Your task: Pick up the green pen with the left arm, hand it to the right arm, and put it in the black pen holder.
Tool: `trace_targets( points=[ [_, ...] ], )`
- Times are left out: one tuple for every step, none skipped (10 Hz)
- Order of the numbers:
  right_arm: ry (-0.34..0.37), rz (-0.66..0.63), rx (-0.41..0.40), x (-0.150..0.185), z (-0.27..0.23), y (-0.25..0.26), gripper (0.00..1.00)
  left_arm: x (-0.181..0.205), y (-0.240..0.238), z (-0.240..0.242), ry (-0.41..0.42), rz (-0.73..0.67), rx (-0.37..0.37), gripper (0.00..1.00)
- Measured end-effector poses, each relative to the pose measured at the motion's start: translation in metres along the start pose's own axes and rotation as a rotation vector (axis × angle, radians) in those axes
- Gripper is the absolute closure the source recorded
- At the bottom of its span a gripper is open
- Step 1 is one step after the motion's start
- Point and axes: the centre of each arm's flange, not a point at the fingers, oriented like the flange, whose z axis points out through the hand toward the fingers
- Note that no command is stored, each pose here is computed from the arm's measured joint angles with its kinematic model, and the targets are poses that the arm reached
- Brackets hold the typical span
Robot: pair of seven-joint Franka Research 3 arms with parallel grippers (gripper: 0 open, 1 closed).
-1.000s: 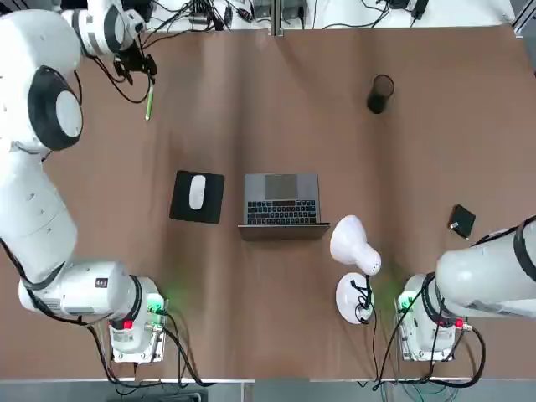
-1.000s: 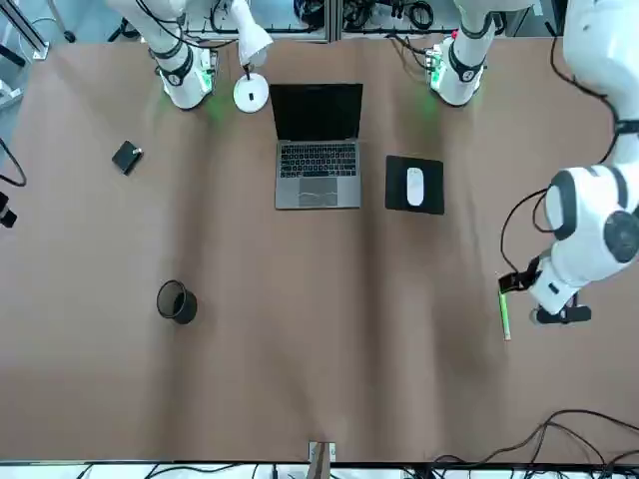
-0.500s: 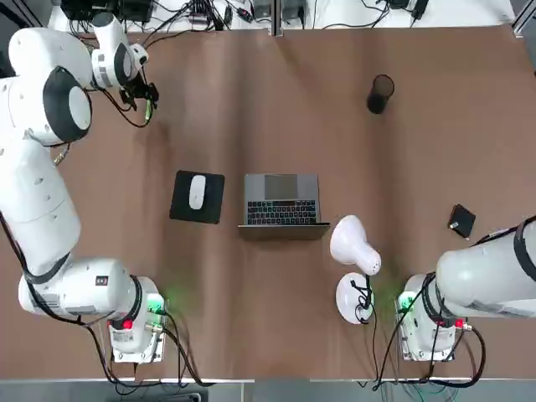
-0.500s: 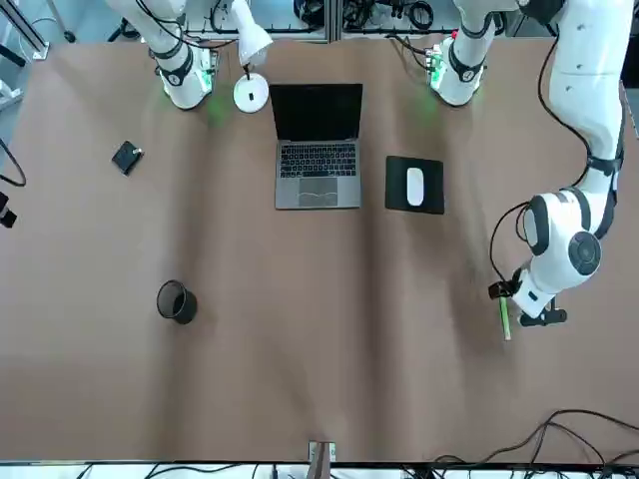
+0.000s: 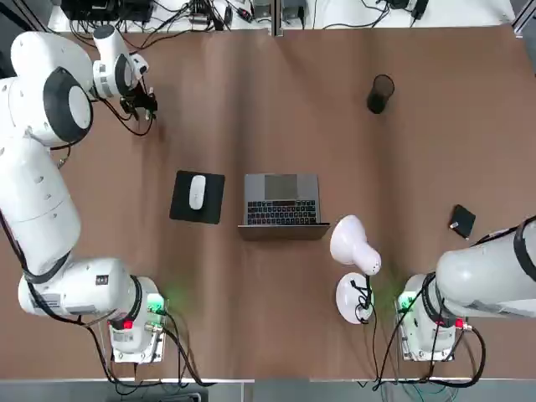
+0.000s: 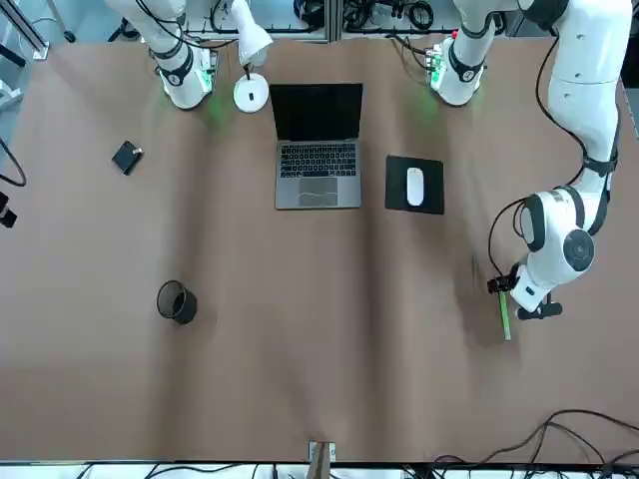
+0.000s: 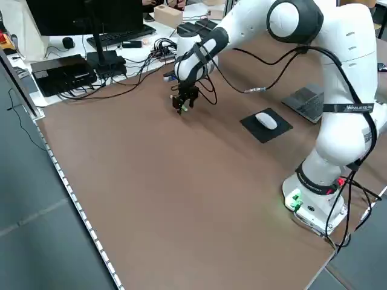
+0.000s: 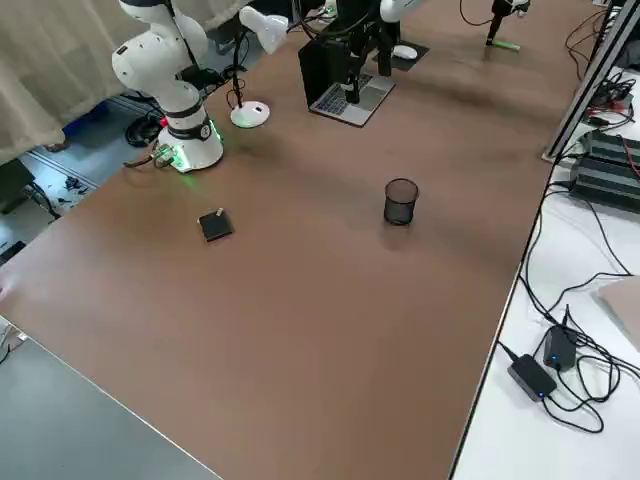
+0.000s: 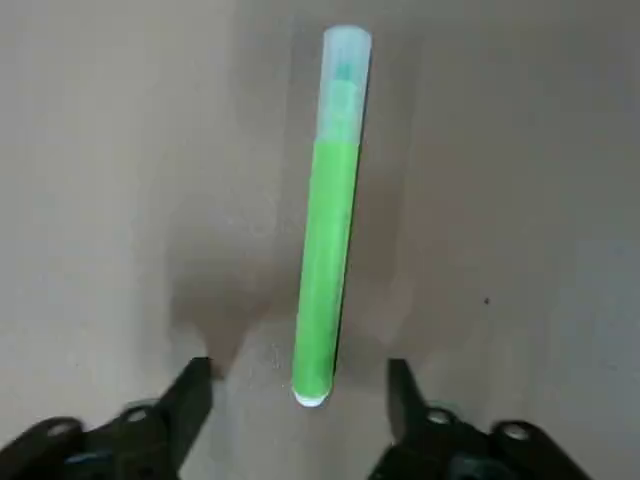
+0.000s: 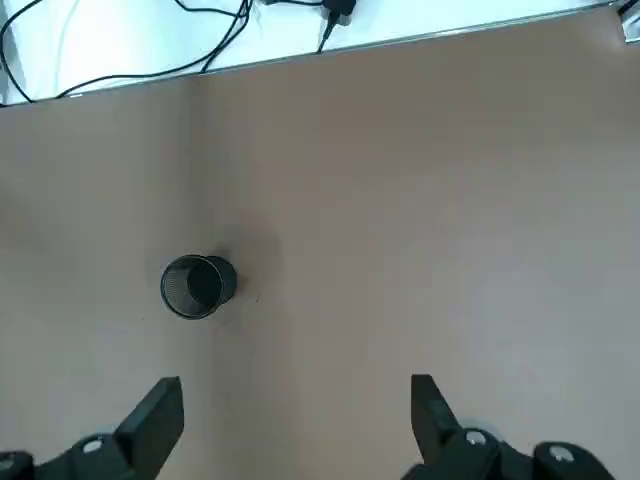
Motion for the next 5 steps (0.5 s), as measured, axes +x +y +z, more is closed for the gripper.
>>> trace_targets(
  points=[
    [0.000, 0.000, 0.000, 0.0000, 0.0000, 0.0000, 0.00, 0.0000, -0.0001, 0.0000, 0.000, 0.002, 0.000, 0.44],
    [0.000, 0.000, 0.000, 0.0000, 0.0000, 0.0000, 0.00, 0.0003, 0.0020, -0.0012, 0.002, 0.006, -0.002, 0.60],
    [0.000, 0.000, 0.000, 0.0000, 0.0000, -0.0001, 0.00, 0.0004, 0.0055, -0.0020, 0.003, 0.012, -0.003, 0.74],
    [0.000, -0.001, 0.000, 0.0000, 0.0000, -0.0005, 0.00, 0.0006, 0.0067, -0.0028, 0.004, 0.015, -0.003, 0.82],
    [0.004, -0.002, 0.001, 0.0005, -0.0003, -0.0012, 0.00, 0.0021, 0.0061, -0.0050, 0.012, 0.018, -0.003, 0.82]
  ],
)
